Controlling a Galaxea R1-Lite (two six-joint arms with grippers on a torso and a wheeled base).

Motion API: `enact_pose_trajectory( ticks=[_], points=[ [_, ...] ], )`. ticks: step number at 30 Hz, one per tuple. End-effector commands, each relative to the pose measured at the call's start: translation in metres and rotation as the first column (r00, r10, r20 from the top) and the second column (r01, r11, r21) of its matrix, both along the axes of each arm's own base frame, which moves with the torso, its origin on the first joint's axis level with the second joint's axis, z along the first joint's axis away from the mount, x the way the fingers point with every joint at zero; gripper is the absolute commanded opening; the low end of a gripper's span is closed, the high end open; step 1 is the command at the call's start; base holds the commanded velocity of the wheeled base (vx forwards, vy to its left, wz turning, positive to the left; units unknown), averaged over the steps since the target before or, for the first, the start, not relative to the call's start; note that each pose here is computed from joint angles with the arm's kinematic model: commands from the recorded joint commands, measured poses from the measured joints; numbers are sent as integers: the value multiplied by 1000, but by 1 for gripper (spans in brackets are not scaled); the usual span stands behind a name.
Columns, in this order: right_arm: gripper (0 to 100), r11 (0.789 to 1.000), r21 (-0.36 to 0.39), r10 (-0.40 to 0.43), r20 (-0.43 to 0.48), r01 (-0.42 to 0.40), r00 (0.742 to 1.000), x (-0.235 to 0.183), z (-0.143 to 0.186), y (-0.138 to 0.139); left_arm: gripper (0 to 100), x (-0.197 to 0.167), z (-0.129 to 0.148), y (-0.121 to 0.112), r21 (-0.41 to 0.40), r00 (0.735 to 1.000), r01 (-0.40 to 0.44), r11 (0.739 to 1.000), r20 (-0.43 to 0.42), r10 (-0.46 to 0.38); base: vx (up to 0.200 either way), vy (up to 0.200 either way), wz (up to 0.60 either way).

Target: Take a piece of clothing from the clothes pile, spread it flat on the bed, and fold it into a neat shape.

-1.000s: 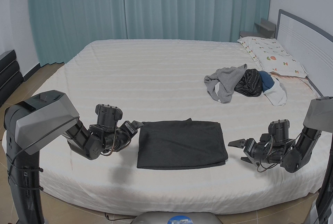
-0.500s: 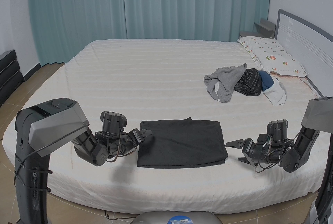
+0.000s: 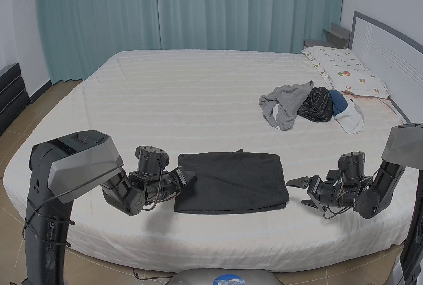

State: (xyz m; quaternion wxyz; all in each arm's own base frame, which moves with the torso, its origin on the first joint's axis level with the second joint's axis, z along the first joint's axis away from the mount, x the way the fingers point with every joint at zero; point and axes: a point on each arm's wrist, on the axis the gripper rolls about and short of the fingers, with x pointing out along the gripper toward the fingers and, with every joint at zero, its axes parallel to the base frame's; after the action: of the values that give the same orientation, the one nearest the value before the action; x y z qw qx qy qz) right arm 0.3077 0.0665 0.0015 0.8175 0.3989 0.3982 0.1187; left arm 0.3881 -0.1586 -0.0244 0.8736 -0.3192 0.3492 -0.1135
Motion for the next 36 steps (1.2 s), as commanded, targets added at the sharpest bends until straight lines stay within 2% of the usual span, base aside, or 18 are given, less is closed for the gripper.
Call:
enact_pose_trajectory(
  ticks=[1,12,20,29,36],
  points=[
    [100,1000,0,-1,-3,1,1000,0,-1,0,0,1,-2,1,1,1000,-5,1000,-5,5,0,0,0],
    [100,1000,1,-8,1,8,1000,0,0,-2,0,1,-1,4,4,1000,-21,1000,-2,21,0,0,0],
    [100,1000,-1,-21,0,21,1000,2,-1,-6,0,1,-1,5,31,997,-78,996,29,77,0,0,0],
    [100,999,-1,-39,5,39,999,4,0,-11,0,0,2,6,22,996,-84,996,29,84,0,0,0],
    [100,999,0,-38,5,38,999,4,0,-11,0,2,6,9,-18,993,-118,993,19,119,0,0,0]
  ],
)
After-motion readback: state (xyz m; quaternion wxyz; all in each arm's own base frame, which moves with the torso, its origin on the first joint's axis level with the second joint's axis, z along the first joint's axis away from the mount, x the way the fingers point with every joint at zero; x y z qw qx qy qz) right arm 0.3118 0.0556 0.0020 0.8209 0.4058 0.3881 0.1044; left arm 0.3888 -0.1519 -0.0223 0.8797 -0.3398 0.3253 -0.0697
